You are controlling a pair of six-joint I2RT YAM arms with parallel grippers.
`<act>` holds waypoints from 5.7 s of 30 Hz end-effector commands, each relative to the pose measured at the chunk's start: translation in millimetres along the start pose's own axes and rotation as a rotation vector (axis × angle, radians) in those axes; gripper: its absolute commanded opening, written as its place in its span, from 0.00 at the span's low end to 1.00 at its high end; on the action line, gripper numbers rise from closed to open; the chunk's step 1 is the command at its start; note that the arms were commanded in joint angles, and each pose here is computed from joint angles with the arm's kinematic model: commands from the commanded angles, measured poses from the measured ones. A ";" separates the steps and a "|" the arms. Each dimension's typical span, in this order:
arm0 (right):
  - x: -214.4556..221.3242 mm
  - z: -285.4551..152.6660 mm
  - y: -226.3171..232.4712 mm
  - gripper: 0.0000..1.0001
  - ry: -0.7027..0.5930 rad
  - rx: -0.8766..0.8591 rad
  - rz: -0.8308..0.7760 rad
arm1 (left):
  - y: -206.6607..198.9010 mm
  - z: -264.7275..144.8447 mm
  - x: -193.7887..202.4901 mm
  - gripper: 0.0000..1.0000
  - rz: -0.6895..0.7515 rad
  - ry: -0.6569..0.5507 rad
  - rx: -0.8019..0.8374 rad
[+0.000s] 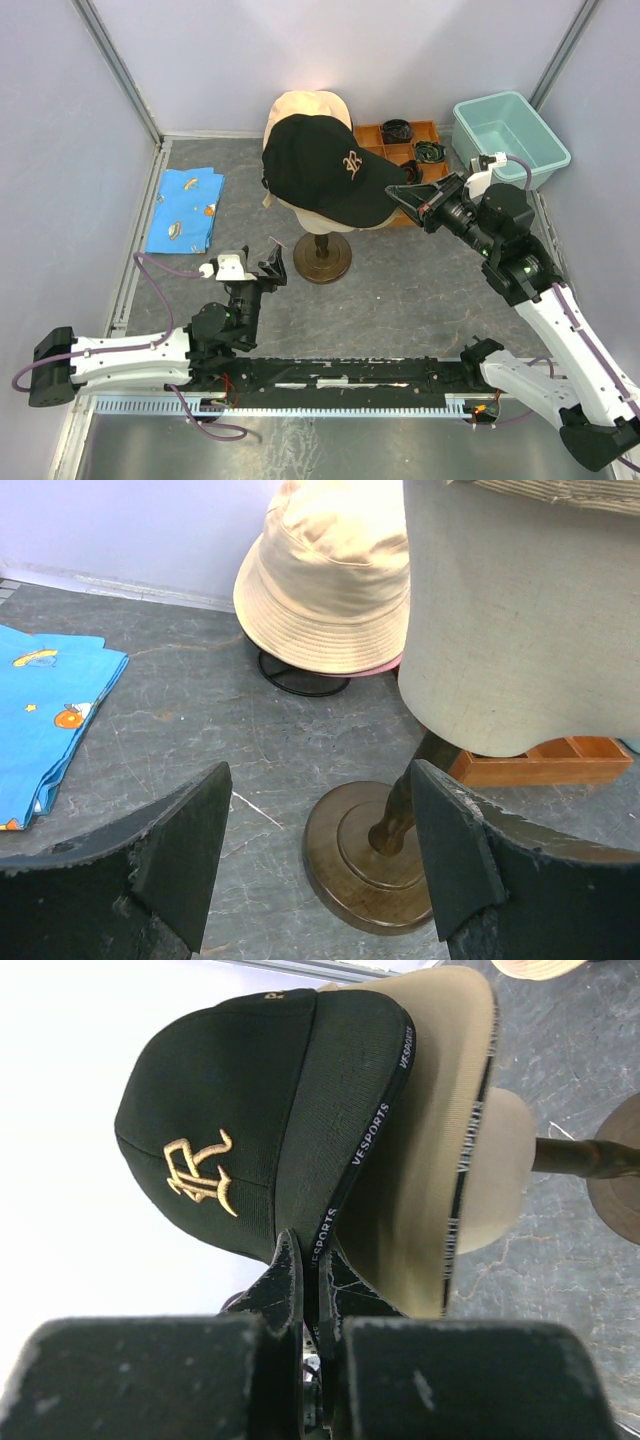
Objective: Stack the hats
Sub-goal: Stack the hat on the hat.
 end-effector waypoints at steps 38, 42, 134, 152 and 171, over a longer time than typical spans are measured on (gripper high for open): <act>-18.9 4.8 -73.9 0.50 -0.052 0.402 -0.213 | -6.1 10.4 -27.7 0.84 -0.022 -0.064 -0.011; -21.7 5.6 -62.5 0.62 -0.064 0.371 -0.242 | -7.0 11.6 -27.6 0.84 -0.014 -0.064 -0.011; -95.6 39.8 -29.7 0.94 -0.130 0.222 -0.238 | 42.0 142.0 -156.3 0.79 -0.234 0.453 0.372; -89.9 36.3 -25.9 0.92 -0.092 0.185 -0.213 | 43.2 158.7 -97.9 0.70 -0.248 0.567 0.364; -92.0 39.6 -24.5 0.92 -0.093 0.175 -0.220 | 37.3 165.2 -140.1 0.77 -0.241 0.467 0.402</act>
Point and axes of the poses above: each gripper's point midway between its finger pads, its own z axis out along the fingers, its own y axis along the line the jaws close on, x = y × z, the point moved 10 cm from there along -z, back along the fingers, and after that the axes turned 7 degrees about z, right-handed, at the moved point
